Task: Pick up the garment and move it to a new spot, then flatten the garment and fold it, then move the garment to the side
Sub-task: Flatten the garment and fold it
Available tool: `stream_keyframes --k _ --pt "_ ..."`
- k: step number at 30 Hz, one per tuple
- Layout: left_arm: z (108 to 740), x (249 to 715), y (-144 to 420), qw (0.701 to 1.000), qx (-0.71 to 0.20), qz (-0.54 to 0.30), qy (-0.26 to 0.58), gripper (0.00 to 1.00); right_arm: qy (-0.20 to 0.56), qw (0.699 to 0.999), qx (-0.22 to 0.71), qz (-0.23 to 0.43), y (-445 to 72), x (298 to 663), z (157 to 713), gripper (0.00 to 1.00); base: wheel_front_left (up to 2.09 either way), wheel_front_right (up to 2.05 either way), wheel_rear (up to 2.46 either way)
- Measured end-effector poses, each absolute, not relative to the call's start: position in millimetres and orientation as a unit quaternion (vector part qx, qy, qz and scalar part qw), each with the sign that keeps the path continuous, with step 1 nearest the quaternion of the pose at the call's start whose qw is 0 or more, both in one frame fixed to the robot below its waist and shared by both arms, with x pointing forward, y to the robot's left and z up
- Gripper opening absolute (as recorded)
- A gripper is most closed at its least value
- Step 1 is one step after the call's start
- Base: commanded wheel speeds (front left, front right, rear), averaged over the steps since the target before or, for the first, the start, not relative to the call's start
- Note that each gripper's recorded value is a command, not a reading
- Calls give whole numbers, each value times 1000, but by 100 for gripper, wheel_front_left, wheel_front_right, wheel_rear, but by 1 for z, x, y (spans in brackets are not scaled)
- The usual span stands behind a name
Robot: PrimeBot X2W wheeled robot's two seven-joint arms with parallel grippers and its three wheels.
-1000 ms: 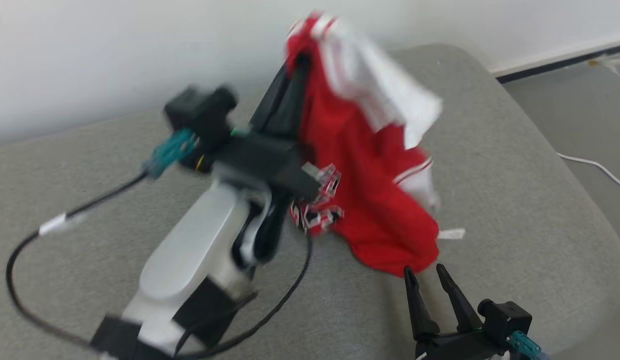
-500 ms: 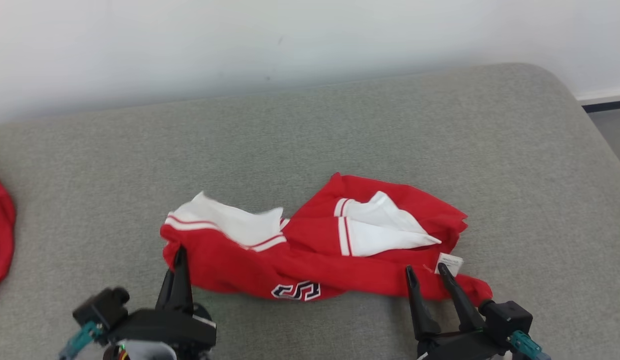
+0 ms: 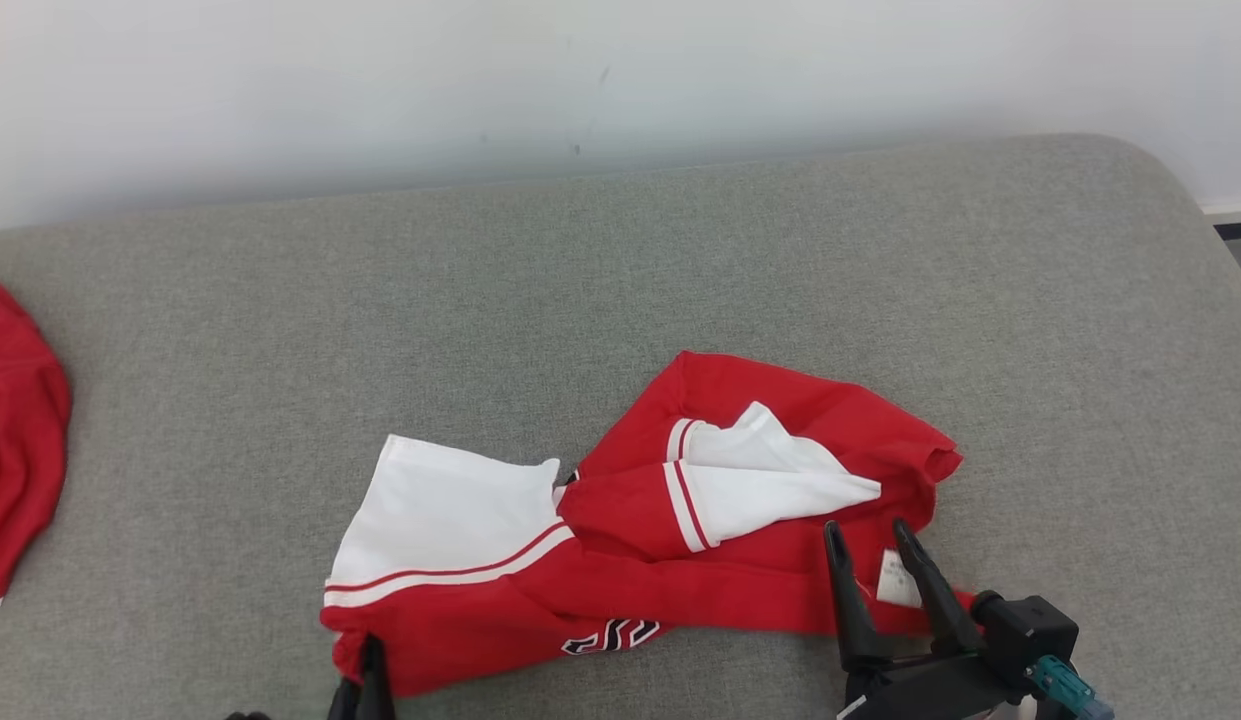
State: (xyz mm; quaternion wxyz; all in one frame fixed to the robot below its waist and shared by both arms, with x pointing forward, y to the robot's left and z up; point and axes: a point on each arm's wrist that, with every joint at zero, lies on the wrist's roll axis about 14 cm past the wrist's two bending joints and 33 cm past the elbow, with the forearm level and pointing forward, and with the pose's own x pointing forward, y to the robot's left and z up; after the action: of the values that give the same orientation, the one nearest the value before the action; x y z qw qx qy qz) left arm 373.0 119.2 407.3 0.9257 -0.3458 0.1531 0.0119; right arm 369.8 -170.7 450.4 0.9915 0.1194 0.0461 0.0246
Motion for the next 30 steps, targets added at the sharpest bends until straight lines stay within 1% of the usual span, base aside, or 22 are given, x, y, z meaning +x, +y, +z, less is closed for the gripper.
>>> stream_keyframes --k 5,8,13,17,23,30 --pt "404 366 134 934 -321 31 152 100 41 992 119 22 -173 371 453 100 0 0 0" --pt "411 366 153 950 -280 40 134 100 37 992 117 21 -174 370 456 100 0 0 0" --pt "449 372 174 973 -217 39 63 100 37 993 111 14 -179 365 457 100 0 0 0" --pt "488 374 180 988 -156 19 -6 100 37 993 108 11 -182 361 458 100 0 0 0" --pt "508 357 174 995 -94 -8 -41 100 41 994 105 8 -185 350 458 100 0 0 0" --pt "506 336 181 998 -43 -5 -40 100 22 996 79 23 -179 338 469 100 0 0 0"
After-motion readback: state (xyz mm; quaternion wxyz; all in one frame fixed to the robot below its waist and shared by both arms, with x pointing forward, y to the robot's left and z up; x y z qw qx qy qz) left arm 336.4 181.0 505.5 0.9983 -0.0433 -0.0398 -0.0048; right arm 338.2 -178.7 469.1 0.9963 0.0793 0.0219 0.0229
